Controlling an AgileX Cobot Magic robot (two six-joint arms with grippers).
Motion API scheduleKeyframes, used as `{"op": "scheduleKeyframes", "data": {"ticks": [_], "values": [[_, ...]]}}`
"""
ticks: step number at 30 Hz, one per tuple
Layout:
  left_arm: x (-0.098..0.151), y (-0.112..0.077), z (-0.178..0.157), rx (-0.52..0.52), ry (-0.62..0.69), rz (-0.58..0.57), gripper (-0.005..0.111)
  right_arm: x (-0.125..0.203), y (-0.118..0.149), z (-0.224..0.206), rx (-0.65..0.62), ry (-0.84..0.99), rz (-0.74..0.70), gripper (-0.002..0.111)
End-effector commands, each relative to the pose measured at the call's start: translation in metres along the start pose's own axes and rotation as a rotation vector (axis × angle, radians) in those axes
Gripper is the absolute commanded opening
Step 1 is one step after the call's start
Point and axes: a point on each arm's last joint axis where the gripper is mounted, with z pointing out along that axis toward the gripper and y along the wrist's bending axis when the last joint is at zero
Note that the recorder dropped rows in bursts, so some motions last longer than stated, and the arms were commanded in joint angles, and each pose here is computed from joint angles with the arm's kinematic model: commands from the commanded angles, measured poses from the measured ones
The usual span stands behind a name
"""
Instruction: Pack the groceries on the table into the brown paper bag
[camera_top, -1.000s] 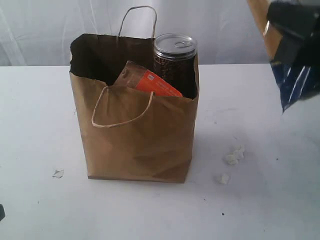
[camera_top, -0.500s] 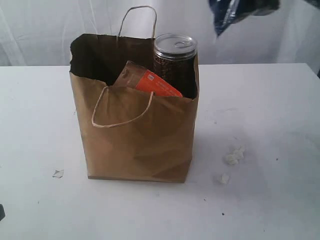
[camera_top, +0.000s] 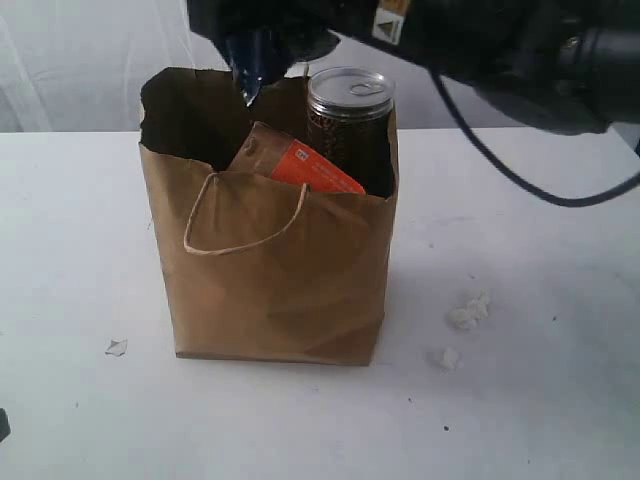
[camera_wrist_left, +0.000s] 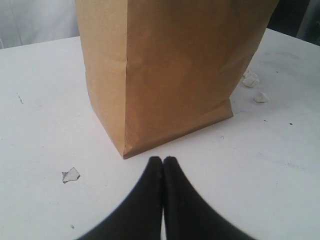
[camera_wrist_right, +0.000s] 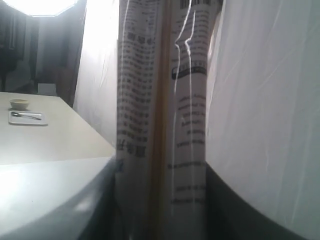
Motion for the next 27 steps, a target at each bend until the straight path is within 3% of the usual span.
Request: {"op": "scheduleKeyframes", "data": {"ticks": [1, 14, 20, 27], "values": [[0.001, 0.0, 0.0, 0.003, 0.001, -0.008, 0.0, -0.003, 0.009, 0.019, -0.064, -0.073, 0.009, 0.0], [0.001, 0.0, 0.0, 0.003, 0.001, -0.008, 0.0, 0.021, 0.018, 0.048, -0.1, -0.04, 0.037, 0.0], [0.001, 0.0, 0.0, 0.003, 0.001, -0.008, 0.0, 0.015, 0.02, 0.047, -0.125, -0.078, 0.128, 0.0], [0.001, 0.0, 0.0, 0.003, 0.001, -0.008, 0.0, -0.005, 0.02, 0.04, -0.108, -0.099, 0.108, 0.0]]}}
